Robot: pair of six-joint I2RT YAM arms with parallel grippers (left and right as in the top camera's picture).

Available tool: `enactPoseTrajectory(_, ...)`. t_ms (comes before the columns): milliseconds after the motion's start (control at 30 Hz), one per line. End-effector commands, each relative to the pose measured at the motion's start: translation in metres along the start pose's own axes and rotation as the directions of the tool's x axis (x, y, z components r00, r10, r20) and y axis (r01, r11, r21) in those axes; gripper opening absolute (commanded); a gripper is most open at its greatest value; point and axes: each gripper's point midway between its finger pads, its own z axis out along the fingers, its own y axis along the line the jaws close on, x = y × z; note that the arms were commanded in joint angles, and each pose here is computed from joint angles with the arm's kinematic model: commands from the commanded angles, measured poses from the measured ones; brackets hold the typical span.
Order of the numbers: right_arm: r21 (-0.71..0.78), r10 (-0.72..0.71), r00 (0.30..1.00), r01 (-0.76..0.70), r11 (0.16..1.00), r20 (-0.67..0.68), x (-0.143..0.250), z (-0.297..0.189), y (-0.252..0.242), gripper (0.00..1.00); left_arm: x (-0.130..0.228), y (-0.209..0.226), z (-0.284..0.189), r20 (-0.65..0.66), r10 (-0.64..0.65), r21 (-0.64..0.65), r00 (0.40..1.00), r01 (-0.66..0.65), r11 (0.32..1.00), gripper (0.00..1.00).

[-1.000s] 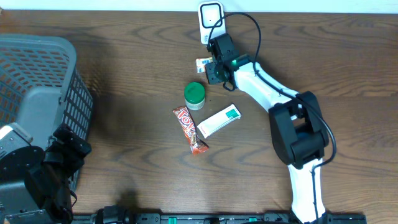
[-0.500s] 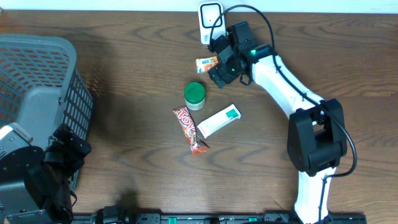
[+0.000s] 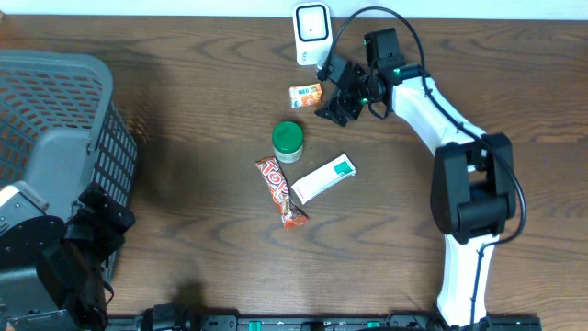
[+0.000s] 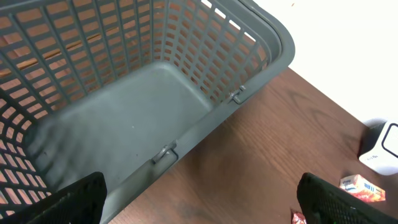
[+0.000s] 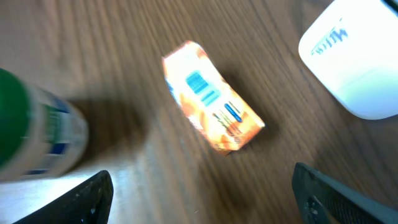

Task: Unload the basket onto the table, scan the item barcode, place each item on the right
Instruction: 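Rotate the orange box so its barcode faces the scanner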

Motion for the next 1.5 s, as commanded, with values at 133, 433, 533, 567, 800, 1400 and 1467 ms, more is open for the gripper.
enactPoseTrajectory(133,-0.066,-0.043,0.995,0.050,0.997,0.093,0.009,0.037,0.000,0.88,-0.002,0.003,0.000,0.008,0.002,-0.016,1.000,-0.002,1.000,0.98)
enactPoseTrajectory(433,-0.030,0.030,0.987,-0.025,0.999,0.160,0.013,0.071,-0.015,0.83,-0.002,0.003,0.000,0.009,0.002,-0.016,1.000,-0.002,1.000,0.98)
enactPoseTrajectory(533,-0.043,0.061,0.987,-0.056,0.998,0.146,0.021,0.077,-0.014,0.62,-0.002,0.003,0.000,0.009,0.002,-0.016,1.000,-0.002,1.000,0.98)
enactPoseTrajectory(567,-0.047,0.070,0.988,-0.064,0.997,0.141,0.022,0.077,-0.013,0.53,-0.001,0.003,0.000,0.008,0.002,-0.016,1.000,-0.002,1.000,0.98)
enactPoseTrajectory(800,-0.039,0.246,0.956,-0.243,0.969,0.161,0.011,0.058,-0.030,0.12,-0.002,0.003,0.000,0.009,0.002,-0.016,1.000,-0.002,1.000,0.98)
enactPoseTrajectory(1400,-0.027,0.778,0.628,-0.778,0.628,-0.019,-0.022,-0.095,0.019,0.02,-0.002,0.003,0.000,0.009,0.002,-0.016,1.000,-0.002,1.000,0.98)
enactPoseTrajectory(1467,0.056,0.886,0.453,-0.886,0.460,-0.095,0.001,-0.097,0.030,0.01,-0.001,0.003,0.000,0.008,0.002,-0.016,1.000,-0.002,1.000,0.98)
